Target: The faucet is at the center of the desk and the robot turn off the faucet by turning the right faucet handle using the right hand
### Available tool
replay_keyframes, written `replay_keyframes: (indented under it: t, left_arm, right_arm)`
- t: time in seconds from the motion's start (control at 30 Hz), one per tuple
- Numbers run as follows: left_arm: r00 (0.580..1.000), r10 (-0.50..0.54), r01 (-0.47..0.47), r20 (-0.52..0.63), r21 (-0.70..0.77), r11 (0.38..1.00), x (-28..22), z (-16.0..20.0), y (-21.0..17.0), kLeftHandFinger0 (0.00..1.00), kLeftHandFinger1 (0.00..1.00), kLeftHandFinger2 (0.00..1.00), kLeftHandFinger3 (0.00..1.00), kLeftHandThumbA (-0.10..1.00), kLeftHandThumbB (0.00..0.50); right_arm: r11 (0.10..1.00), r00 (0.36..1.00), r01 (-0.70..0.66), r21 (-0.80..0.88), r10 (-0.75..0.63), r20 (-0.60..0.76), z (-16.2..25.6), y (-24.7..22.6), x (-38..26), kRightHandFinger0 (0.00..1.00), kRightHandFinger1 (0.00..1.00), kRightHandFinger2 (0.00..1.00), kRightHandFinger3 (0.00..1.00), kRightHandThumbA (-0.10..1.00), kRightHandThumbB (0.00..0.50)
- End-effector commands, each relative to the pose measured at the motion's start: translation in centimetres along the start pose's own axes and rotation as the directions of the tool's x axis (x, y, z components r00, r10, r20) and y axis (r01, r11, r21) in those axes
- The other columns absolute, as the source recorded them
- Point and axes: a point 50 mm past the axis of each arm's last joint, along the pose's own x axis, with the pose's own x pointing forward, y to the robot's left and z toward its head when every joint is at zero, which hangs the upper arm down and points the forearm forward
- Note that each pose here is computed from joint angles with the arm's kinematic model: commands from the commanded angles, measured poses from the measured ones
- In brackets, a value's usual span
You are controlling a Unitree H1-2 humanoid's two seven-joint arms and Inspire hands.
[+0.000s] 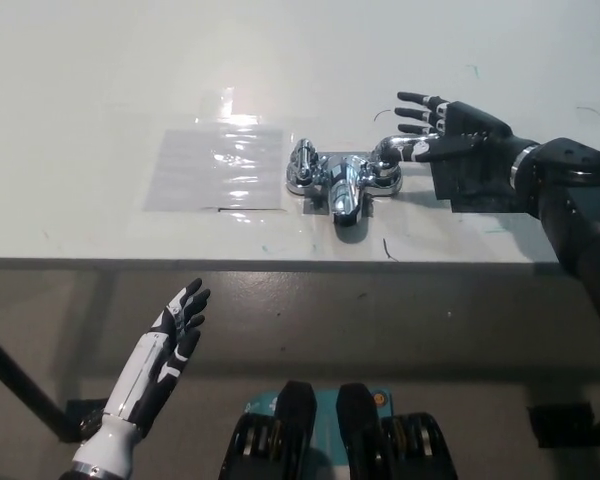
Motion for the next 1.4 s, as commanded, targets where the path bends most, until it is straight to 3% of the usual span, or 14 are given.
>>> replay_keyframes:
  t: [0.0,0.57,0.77,0.97,1.23,1.37]
  left_arm:
    - [0.998,-0.016,0.015,0.056,0.017,1.0,0.1,1.2,0.3,1.0,1.0,1.0,1.0,0.92,0.231]
    - [0.998,-0.015,0.014,0.059,0.029,0.999,0.1,1.2,0.6,1.0,1.0,1.0,1.0,0.93,0.23]
    - [0.998,-0.016,0.015,0.064,0.025,1.0,0.4,1.4,0.7,1.0,1.0,1.0,1.0,0.93,0.234]
    - [0.998,-0.013,0.011,0.069,0.02,1.0,0.3,1.4,0.8,1.0,1.0,1.0,1.0,0.92,0.208]
    - [0.998,-0.01,0.009,0.066,0.013,1.0,0.5,1.3,0.9,1.0,1.0,1.0,1.0,0.93,0.23]
    - [0.998,-0.008,0.007,0.066,0.015,1.0,0.3,1.3,0.9,1.0,1.0,1.0,1.0,0.93,0.226]
  right_arm:
    - [0.993,0.994,-0.104,-0.064,0.106,0.034,2.1,2.2,1.1,1.0,1.0,1.0,1.0,1.0,0.422]
    - [0.976,0.976,-0.17,-0.136,0.185,0.111,1.8,3.2,0.8,1.0,1.0,1.0,1.0,1.0,0.384]
    - [0.966,0.95,-0.187,-0.177,0.224,0.218,2.4,5.5,0.1,1.0,1.0,1.0,1.0,1.0,0.35]
    - [0.953,0.936,-0.218,-0.212,0.266,0.23,2.3,7.6,-0.9,1.0,1.0,1.0,1.0,1.0,0.347]
    - [0.968,0.918,-0.107,-0.228,0.184,0.352,2.9,10.8,-2.2,1.0,1.0,1.0,1.0,1.0,0.318]
    - [0.963,0.911,0.046,-0.265,0.069,0.407,2.5,12.6,-2.4,1.0,1.0,1.0,1.0,1.0,0.348]
